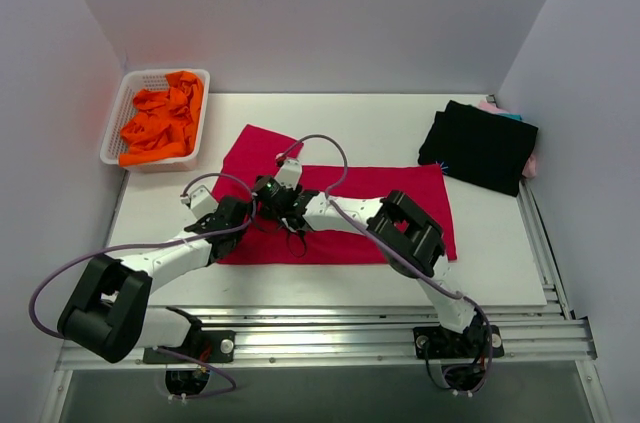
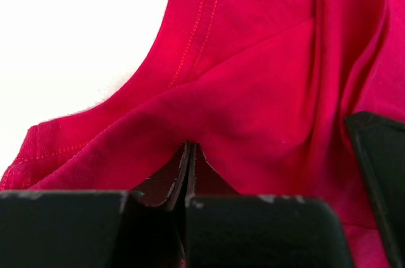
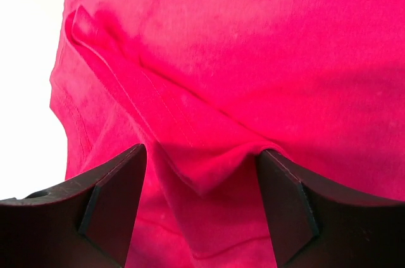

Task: Fold and stack the t-shirts
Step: Fold the flattened tshirt in 1/3 of the way

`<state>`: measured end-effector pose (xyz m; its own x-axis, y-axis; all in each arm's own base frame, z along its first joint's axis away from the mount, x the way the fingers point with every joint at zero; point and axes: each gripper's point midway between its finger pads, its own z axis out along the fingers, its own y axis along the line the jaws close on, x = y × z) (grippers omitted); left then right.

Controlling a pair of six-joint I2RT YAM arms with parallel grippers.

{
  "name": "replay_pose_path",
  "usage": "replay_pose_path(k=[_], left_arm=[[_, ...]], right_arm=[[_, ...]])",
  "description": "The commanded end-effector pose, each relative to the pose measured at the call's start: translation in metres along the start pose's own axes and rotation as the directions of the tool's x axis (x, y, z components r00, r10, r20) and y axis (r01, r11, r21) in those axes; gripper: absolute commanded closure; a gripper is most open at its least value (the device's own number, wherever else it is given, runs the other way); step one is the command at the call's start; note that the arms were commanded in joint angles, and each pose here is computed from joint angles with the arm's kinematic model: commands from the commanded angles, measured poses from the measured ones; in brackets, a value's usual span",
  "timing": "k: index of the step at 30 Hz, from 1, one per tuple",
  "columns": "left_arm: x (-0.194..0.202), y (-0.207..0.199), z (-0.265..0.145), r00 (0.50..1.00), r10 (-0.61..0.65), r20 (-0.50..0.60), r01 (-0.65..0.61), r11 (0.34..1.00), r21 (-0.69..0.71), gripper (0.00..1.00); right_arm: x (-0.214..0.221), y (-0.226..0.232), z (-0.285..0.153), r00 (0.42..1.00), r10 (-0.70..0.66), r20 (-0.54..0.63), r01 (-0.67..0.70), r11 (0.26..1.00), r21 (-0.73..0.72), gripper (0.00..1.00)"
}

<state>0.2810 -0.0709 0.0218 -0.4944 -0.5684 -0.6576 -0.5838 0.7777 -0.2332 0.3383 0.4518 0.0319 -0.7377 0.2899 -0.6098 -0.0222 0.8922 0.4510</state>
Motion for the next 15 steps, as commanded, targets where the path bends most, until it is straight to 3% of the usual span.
replay_pose_path(k=[1,8,15], left_arm=[[-0.006,-0.010,-0.002,1.000,0.000,0.031,-0.001,1.000,0.024,0.98],[-0.005,-0.010,-0.003,0.999,0.013,0.039,-0.014,1.000,0.019,0.98],[-0.007,-0.011,-0.003,0.999,0.014,0.047,-0.015,1.000,0.010,0.98]], right_arm=[[-0.021,0.005,0.004,0.999,0.007,0.034,-0.007,1.000,-0.005,0.35],[-0.069,-0.011,0.011,0.995,0.036,0.096,-0.038,0.999,0.019,0.34],[-0.158,-0.058,-0.001,0.972,0.056,0.228,-0.081,0.992,0.100,0.35]])
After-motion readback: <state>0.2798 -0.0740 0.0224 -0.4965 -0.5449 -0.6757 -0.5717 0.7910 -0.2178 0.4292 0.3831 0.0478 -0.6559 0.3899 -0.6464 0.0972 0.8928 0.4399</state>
